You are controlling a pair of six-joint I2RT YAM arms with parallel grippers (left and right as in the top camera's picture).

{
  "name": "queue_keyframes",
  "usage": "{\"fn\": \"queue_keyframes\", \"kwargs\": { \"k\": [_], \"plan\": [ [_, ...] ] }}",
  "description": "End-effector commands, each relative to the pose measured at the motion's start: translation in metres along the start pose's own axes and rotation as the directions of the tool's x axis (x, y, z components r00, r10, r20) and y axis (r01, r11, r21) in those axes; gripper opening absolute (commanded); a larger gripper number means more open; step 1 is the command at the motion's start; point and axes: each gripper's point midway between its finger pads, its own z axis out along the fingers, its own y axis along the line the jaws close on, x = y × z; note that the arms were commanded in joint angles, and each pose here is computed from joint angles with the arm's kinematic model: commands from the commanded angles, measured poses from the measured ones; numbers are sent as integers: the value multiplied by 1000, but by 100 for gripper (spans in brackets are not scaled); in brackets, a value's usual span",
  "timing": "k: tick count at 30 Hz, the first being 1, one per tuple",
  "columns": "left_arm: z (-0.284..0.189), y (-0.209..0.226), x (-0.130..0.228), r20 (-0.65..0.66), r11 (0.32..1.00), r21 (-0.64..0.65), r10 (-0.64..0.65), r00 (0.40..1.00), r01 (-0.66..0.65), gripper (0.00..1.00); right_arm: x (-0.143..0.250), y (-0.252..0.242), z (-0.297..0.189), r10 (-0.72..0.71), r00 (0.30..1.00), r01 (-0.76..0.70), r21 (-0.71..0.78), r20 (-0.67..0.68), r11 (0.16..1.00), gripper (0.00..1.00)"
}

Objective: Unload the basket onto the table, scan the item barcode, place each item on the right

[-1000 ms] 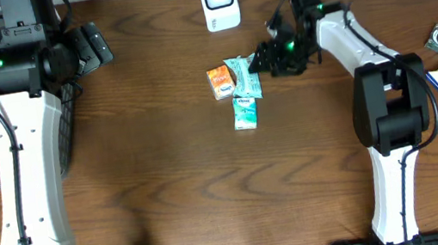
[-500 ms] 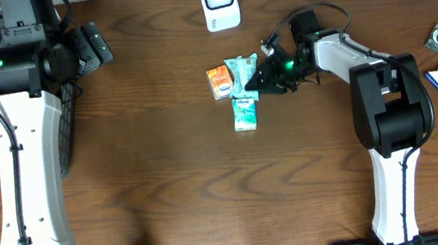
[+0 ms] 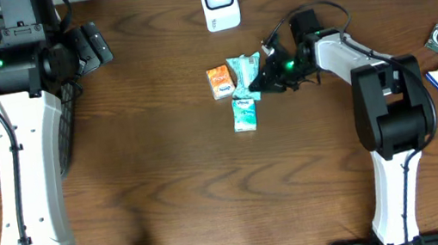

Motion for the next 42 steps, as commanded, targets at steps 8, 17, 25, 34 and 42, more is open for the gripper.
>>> {"fn": "queue_keyframes", "kwargs": {
  "k": [8, 17, 25, 34, 42],
  "plan": [
    [-1, 2, -1, 6, 1000, -15, -1, 1000, 1, 97, -44, 108, -86, -569, 790, 505, 285, 228, 815, 1],
    [-1, 2, -1, 6, 1000, -15, -1, 1000, 1, 98, -55, 179, -89, -734, 594, 661, 320, 329, 678, 1],
    [-1, 2, -1, 6, 1000, -15, -1, 1000, 1, 98, -59, 193, -89, -755, 550, 684, 325, 358, 653, 1],
    [-1, 2, -1, 6, 1000, -15, -1, 1000, 1, 98, -57, 180, -87, -742, 586, 652, 355, 324, 670, 1],
    [-1, 2, -1, 6, 1000, -15, -1, 1000, 1, 98, -66, 103, -99, -695, 693, 426, 667, 194, 611, 1]
  ]
}}
